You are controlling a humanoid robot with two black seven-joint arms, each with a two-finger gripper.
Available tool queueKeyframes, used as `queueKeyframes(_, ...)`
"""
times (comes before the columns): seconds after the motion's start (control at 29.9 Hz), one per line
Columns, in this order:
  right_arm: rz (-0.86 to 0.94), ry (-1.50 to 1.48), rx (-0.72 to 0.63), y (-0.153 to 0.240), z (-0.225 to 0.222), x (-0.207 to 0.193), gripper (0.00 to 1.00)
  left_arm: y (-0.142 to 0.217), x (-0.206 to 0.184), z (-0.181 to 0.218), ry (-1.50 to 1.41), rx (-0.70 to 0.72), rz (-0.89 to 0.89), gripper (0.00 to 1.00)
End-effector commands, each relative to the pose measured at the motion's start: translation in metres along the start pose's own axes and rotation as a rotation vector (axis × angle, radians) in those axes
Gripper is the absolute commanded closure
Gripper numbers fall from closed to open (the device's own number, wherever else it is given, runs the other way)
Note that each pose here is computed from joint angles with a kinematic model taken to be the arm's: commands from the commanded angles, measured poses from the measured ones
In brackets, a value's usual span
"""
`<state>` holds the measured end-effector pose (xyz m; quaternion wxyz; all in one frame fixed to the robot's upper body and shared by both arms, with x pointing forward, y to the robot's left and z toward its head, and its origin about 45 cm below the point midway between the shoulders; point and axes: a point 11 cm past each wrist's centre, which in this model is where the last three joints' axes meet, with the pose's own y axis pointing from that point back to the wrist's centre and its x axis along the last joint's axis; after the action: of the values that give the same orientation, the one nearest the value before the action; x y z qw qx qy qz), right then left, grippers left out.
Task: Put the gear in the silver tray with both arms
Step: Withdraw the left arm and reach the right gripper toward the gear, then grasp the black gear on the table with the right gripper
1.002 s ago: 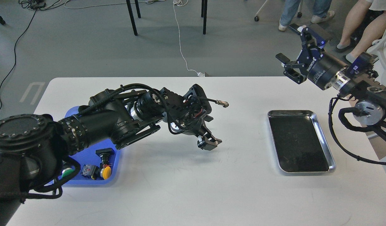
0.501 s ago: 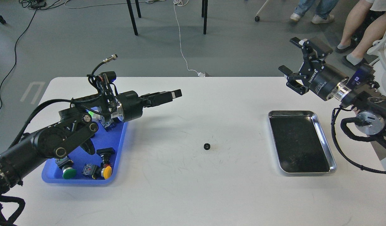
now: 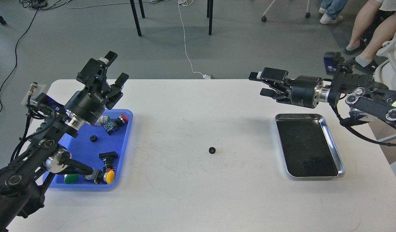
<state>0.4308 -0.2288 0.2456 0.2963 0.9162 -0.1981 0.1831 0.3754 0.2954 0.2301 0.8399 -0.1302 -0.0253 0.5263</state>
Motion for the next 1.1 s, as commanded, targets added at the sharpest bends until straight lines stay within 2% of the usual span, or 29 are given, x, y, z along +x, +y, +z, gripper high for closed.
queueKeyframes(0.0, -0.143, 0.194, -0.057, -0.027, -0.023, -0.010, 0.01, 0.002, 0.010, 0.001, 0.069, 0.002, 0.052, 0.02)
queueKeyframes(0.13, -0.298, 0.436, -0.112, -0.057, -0.039, -0.034, 0.01, 0.004, 0.012, 0.002, 0.073, -0.003, 0.061, 0.02)
queueKeyframes(0.47, -0.472, 0.825, -0.134, -0.099, -0.040, -0.087, 0.01, 0.006, 0.005, -0.005, 0.101, 0.001, 0.062, 0.02)
queueKeyframes(0.6, -0.502, 0.934, -0.110, -0.108, -0.032, -0.106, 0.01, 0.009, 0.005, -0.007, 0.105, 0.005, 0.069, 0.02)
queueKeyframes(0.9, -0.480, 1.025, -0.140, -0.098, -0.008, -0.099, 0.05, 0.014, 0.005, -0.011, 0.111, 0.015, 0.076, 0.02)
queueKeyframes(1.07, -0.477, 1.008, -0.121, -0.099, 0.001, -0.110, 0.07, 0.017, 0.004, -0.014, 0.116, 0.021, 0.074, 0.02)
